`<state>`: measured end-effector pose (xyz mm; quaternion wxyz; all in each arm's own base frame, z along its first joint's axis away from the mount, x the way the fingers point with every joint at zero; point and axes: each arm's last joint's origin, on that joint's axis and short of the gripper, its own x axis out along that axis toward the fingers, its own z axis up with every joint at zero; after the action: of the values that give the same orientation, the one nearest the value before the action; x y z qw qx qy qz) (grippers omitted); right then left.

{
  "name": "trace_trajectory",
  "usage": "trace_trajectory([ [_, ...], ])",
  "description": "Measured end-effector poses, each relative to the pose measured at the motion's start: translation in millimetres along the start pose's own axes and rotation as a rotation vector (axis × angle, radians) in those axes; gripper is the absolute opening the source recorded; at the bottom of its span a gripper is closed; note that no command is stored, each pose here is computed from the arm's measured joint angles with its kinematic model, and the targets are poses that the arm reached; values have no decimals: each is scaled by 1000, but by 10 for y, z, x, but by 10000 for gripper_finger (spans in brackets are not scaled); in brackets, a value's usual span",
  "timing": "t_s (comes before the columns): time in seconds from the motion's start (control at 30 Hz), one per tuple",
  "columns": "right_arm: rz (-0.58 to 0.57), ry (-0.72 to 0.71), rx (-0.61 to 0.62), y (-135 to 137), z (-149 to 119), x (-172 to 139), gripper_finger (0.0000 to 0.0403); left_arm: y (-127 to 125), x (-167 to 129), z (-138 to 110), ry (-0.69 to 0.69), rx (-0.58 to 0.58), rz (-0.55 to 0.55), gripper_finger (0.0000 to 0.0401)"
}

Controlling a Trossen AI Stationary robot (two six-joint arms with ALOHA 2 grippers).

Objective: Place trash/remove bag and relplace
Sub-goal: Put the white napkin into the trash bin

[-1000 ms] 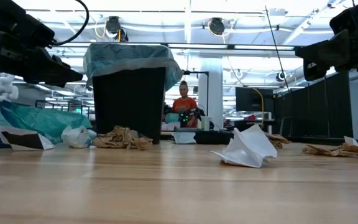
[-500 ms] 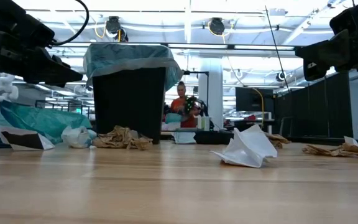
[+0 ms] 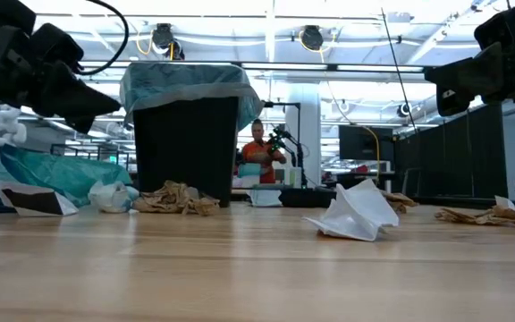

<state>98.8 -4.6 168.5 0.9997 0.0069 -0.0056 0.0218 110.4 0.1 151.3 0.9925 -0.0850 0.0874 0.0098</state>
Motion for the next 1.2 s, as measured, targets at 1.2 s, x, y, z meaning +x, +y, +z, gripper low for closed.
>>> trace_trajectory([
  [1.2, 0, 0, 0, 0, 0, 0, 0, -246, 61, 494, 175, -31, 31, 2],
])
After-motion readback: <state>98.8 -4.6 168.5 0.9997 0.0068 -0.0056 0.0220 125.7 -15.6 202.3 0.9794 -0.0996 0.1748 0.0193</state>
